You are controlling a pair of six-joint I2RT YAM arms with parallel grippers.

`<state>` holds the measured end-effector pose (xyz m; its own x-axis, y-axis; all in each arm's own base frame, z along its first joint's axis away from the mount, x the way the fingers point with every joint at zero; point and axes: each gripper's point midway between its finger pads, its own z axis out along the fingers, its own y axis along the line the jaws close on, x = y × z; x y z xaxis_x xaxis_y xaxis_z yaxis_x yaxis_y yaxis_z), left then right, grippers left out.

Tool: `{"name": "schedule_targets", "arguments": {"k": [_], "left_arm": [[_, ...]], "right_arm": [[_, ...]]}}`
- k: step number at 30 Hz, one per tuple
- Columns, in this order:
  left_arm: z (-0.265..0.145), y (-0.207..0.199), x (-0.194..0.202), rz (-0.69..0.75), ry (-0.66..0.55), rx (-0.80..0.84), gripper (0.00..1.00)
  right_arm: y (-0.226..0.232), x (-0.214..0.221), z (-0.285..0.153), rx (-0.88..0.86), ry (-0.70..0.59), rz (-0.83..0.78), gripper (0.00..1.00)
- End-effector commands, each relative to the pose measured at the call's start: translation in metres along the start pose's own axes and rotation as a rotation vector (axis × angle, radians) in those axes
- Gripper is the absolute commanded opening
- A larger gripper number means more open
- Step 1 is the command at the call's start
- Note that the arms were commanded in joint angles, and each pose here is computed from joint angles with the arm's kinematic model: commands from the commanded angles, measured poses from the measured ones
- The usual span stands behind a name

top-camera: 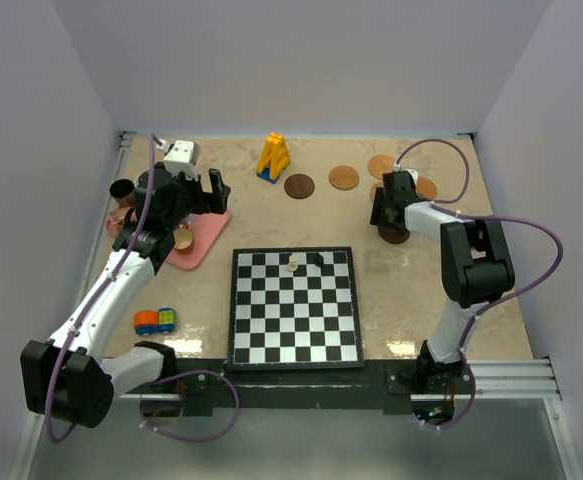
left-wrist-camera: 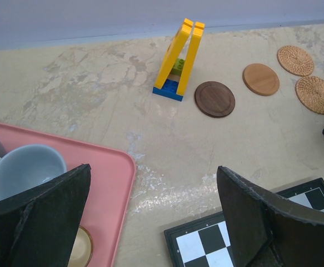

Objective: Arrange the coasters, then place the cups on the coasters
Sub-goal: Move the coaster to the center of the board.

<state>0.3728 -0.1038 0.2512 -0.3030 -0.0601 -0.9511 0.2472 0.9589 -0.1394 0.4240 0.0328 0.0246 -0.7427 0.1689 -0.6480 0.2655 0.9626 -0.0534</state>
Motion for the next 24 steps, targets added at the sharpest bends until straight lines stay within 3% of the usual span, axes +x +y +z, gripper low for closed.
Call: {"name": "schedule_targets", "arguments": {"k": [1,24], "left_arm": [[-0.003,-0.002,-0.011,-0.007,-0.048,0.0,1.0],[0.0,0.0,-0.007,-0.004,-0.036,-0.011,1.0]], "right_arm": [[-0.013,0.015,0.013,0.043,0.063,0.001,0.73],[-0.018,0.005,0.026,0.057,0.04,0.012,0.73]]}}
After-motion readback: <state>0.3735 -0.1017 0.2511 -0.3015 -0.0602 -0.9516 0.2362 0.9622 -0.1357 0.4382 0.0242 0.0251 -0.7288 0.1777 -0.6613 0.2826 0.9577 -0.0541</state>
